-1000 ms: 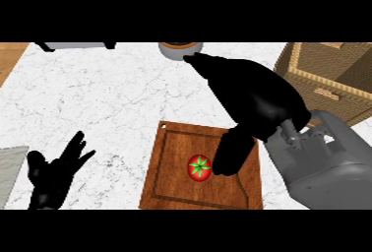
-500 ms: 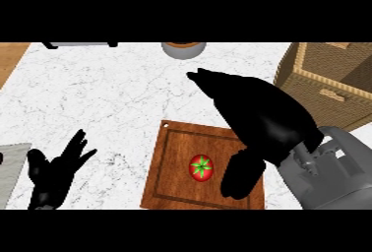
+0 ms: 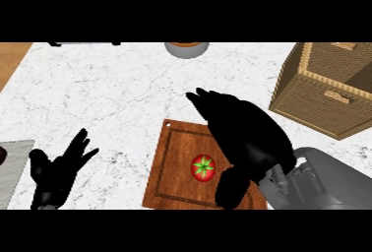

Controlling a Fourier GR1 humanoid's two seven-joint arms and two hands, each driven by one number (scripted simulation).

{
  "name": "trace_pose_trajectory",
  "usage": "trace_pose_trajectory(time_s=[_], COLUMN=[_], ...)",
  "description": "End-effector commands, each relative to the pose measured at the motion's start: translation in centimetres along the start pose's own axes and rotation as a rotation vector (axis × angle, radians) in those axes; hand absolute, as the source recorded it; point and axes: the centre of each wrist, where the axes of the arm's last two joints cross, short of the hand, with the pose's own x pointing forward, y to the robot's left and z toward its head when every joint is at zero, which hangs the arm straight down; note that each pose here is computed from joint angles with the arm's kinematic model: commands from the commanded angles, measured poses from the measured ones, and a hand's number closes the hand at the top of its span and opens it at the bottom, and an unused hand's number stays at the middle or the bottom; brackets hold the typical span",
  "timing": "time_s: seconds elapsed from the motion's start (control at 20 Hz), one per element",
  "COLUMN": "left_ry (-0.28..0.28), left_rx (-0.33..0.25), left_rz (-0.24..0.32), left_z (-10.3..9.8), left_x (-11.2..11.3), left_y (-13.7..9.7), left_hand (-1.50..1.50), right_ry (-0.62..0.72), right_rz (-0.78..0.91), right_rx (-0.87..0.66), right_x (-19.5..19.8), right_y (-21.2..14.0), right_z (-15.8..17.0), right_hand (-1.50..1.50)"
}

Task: Pick the tomato from the cutting board and place it in the basket

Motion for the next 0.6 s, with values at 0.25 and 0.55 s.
trace_pose_trajectory(time_s=[0.25,0.55], left_ry=[0.156,0.161], left_rx=[0.025,0.004], left_rz=[-0.030,-0.041], left_z=[-0.8,0.3], left_x=[-2.6,-3.3], left_y=[-1.1,0.8], left_hand=[0.00,0.00], right_ry=[0.184,0.201], right_rz=[0.015,0.000], right_rx=[0.034,0.026], right_x=[0.0,-1.1], right_y=[5.7,5.4], right_z=[-1.0,-1.8], right_hand=[-1.50,-1.50])
